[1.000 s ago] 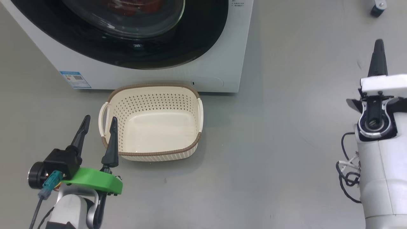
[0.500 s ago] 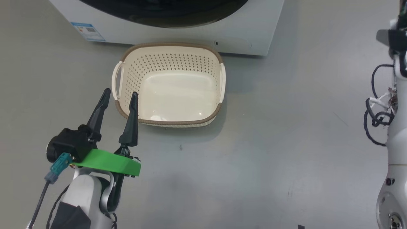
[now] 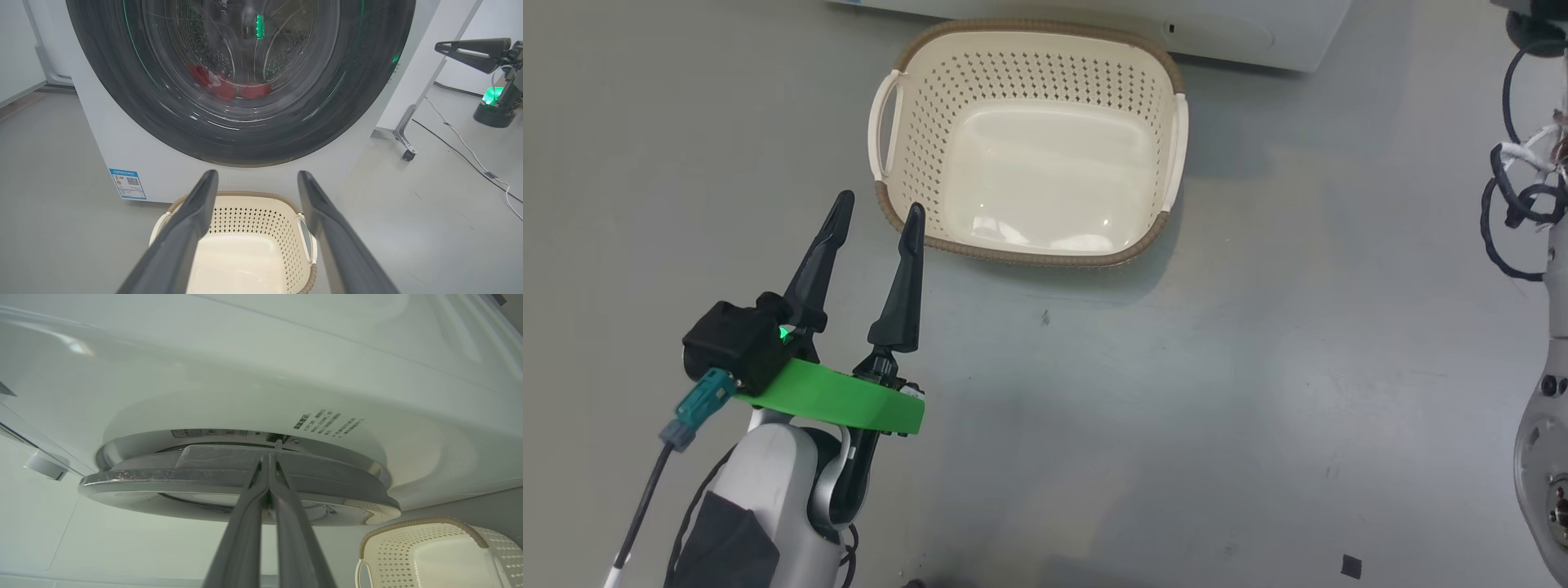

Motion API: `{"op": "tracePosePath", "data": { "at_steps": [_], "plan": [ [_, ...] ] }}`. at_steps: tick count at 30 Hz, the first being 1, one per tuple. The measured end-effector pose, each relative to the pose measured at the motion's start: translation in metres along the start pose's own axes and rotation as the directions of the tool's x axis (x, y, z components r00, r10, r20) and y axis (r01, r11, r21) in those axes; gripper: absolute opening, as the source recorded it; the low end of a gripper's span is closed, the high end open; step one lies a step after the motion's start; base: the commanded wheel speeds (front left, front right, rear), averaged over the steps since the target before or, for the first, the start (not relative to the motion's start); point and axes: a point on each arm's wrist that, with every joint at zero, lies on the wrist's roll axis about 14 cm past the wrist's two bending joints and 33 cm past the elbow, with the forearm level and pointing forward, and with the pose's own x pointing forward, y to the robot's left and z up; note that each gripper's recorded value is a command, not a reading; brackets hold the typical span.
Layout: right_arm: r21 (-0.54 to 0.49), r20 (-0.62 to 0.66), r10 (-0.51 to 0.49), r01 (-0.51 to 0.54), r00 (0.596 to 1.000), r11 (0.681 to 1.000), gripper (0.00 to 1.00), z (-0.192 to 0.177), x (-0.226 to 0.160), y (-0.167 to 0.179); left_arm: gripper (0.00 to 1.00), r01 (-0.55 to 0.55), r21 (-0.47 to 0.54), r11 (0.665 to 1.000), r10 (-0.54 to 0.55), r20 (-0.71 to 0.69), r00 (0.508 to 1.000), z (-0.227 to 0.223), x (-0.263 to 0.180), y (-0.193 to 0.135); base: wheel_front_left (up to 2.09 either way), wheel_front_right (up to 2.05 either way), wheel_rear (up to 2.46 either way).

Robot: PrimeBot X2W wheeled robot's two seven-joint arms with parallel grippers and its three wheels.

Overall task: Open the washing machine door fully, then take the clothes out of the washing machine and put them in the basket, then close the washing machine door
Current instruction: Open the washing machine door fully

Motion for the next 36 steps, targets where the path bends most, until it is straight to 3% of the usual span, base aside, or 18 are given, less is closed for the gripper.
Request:
{"op": "tracePosePath", "data": {
  "at_steps": [16,36],
  "plan": [
    [0.075,-0.122,0.003,0.007,0.993,0.997,0.00,-0.023,0.053,-0.022,1.00,-0.022,-0.011,1.000,0.022,-0.038,0.999,-0.015,0.004,0.008,0.00,0.00,0.00],
    [0.117,-0.219,-0.031,0.058,0.975,0.991,0.00,-0.050,0.075,-0.060,1.00,-0.055,-0.014,0.998,0.054,-0.051,0.997,-0.022,0.008,0.015,0.00,0.00,0.00]
  ]
}}
